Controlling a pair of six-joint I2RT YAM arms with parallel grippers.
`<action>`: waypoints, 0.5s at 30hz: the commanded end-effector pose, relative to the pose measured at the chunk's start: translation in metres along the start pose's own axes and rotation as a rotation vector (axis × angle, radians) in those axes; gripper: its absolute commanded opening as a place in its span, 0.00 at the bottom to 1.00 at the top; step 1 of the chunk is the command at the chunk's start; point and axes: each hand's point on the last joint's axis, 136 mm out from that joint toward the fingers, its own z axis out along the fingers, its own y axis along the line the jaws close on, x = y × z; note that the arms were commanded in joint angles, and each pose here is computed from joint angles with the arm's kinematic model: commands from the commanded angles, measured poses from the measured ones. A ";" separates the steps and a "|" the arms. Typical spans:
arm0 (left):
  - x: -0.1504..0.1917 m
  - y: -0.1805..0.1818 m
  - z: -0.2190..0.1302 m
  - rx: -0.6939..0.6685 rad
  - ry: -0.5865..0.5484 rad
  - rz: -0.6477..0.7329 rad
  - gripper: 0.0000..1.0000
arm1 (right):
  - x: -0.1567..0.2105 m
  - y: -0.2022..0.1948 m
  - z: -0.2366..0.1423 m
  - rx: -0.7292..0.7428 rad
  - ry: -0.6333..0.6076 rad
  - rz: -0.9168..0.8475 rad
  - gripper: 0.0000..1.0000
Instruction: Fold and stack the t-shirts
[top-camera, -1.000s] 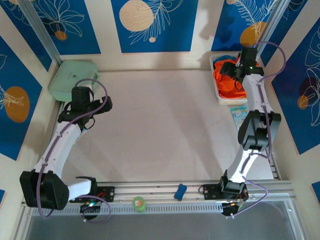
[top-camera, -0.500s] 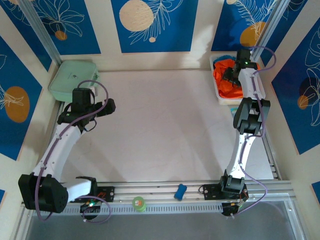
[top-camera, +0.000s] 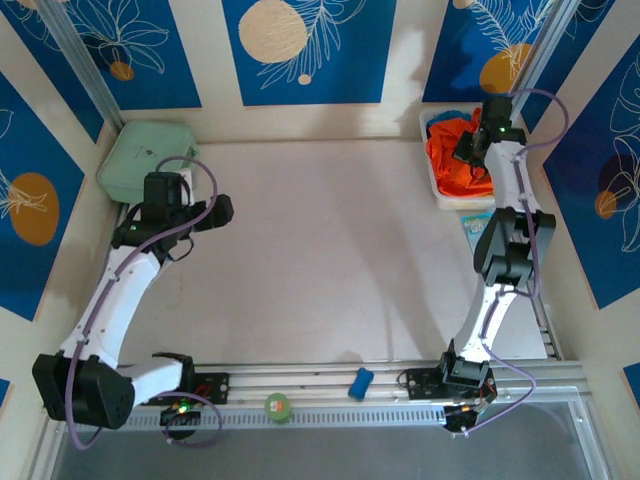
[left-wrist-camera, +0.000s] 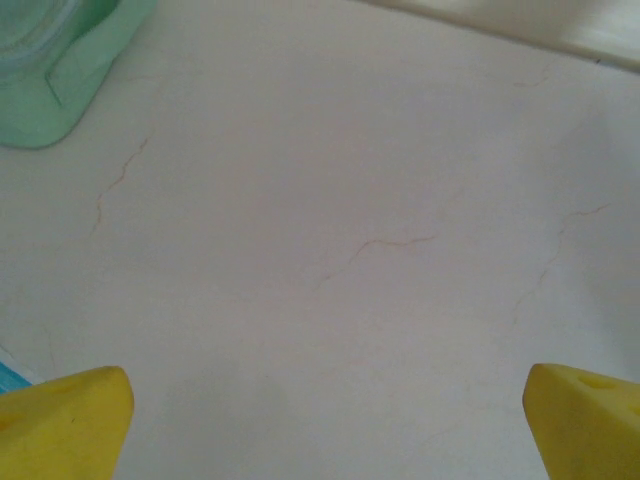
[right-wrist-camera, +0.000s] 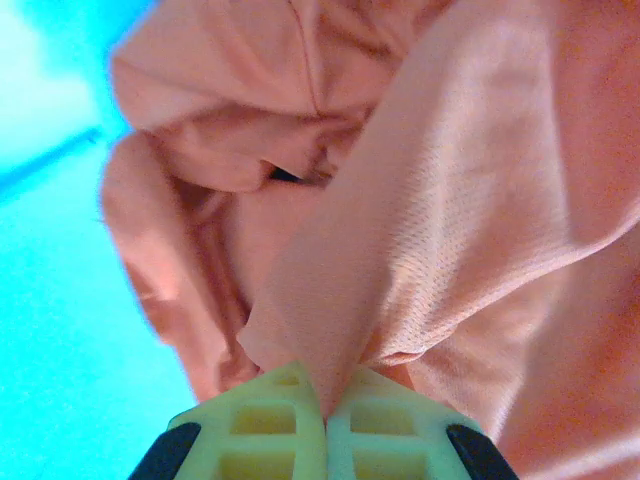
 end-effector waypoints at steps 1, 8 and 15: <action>-0.011 -0.015 -0.024 0.051 -0.035 0.021 1.00 | -0.036 0.024 -0.073 -0.053 -0.206 -0.042 0.00; -0.021 -0.023 -0.045 0.080 -0.061 0.026 1.00 | -0.027 0.082 -0.182 -0.149 -0.349 -0.185 0.00; -0.027 -0.020 -0.064 0.048 -0.072 0.016 1.00 | 0.024 0.150 -0.257 -0.322 -0.373 -0.308 0.00</action>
